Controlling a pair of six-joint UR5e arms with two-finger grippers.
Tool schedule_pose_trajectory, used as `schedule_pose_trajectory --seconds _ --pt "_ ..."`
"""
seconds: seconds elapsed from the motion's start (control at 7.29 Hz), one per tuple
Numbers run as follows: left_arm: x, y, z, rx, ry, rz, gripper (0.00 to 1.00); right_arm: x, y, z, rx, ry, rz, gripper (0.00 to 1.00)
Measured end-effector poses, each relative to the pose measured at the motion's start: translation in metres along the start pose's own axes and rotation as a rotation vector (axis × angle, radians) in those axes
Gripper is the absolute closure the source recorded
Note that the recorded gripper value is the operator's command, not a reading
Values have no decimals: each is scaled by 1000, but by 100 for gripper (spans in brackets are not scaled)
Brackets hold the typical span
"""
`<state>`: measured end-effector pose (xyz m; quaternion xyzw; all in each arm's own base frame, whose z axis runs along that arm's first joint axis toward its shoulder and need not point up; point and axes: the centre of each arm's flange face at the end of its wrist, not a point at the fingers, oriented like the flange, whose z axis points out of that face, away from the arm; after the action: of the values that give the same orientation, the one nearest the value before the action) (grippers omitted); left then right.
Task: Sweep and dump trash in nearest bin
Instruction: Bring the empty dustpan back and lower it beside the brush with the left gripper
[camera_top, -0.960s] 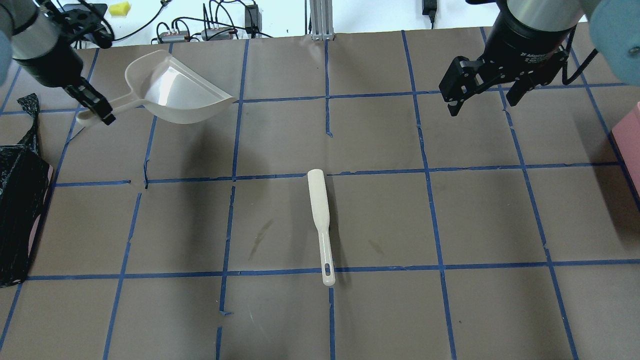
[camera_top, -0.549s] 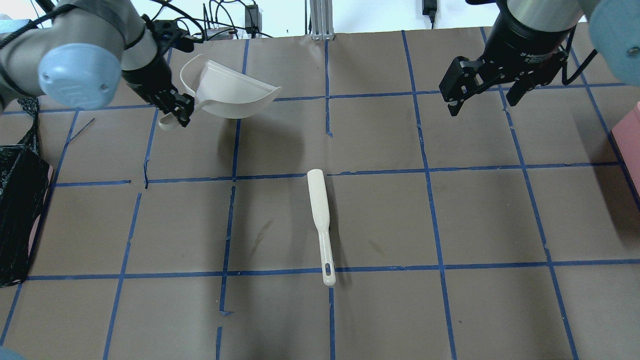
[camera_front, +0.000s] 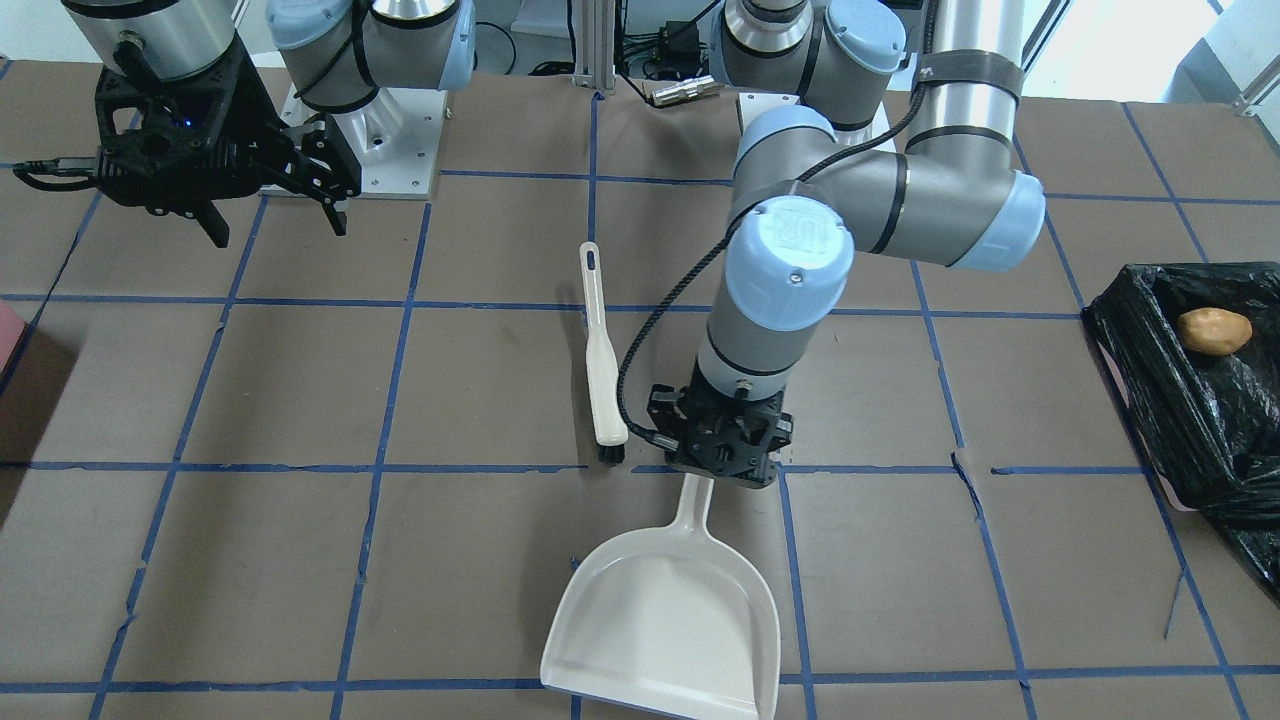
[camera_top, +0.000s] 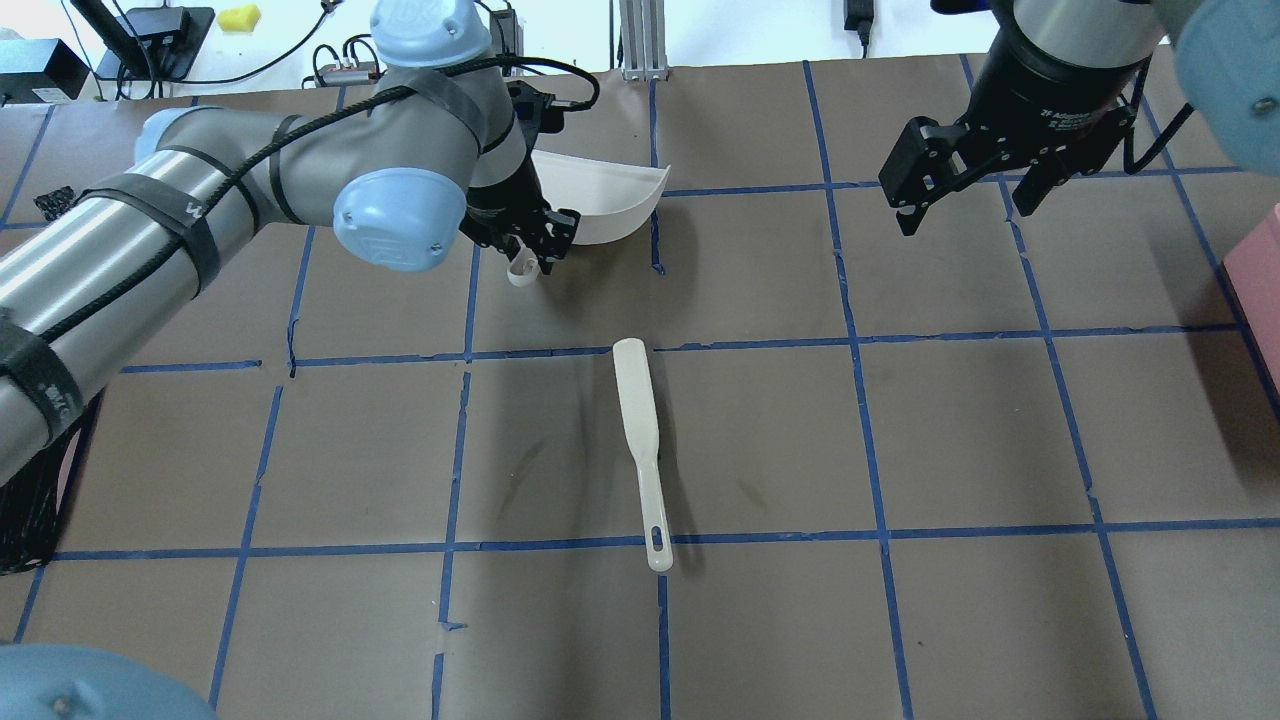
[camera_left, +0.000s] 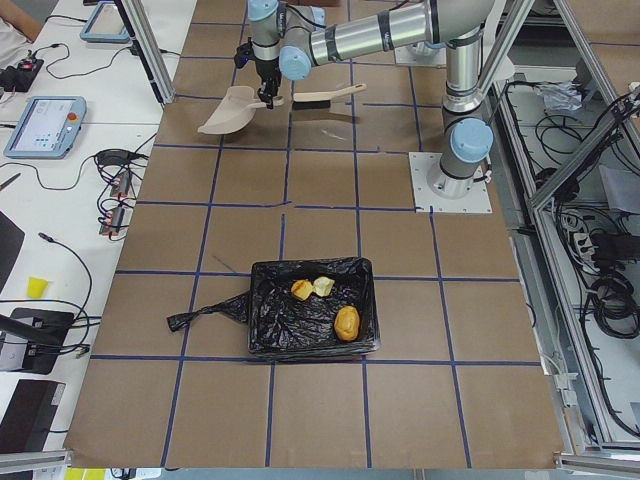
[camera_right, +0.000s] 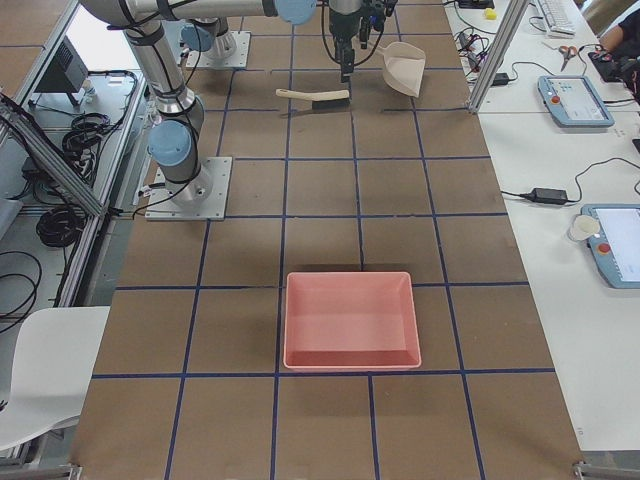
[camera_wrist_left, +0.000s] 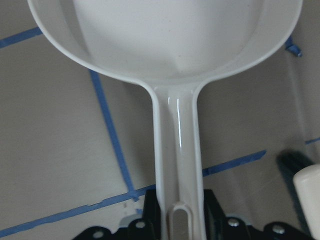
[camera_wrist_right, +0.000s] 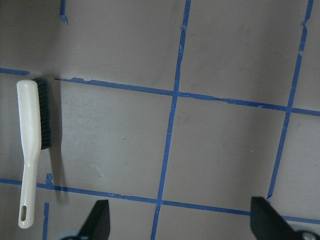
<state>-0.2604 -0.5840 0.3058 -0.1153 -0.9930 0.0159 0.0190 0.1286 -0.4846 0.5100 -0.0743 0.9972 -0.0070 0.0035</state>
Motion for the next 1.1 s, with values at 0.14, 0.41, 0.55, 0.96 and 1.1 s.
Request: schedule_pose_trajectory --seconds 0.14,0.41,0.55,0.96,1.1 --pt "24 2 8 -4 6 6 98 0 0 0 0 0 -1 0" --pt "50 -1 23 26 12 19 96 0 0 1 -3 0 -3 0" --pt "57 -2 28 36 13 16 94 0 0 1 -4 0 -4 0" --pt "83 7 28 41 1 33 8 -1 0 2 -5 0 -5 0" --pt "85 8 27 41 0 9 0 -1 1 2 -4 0 -5 0"
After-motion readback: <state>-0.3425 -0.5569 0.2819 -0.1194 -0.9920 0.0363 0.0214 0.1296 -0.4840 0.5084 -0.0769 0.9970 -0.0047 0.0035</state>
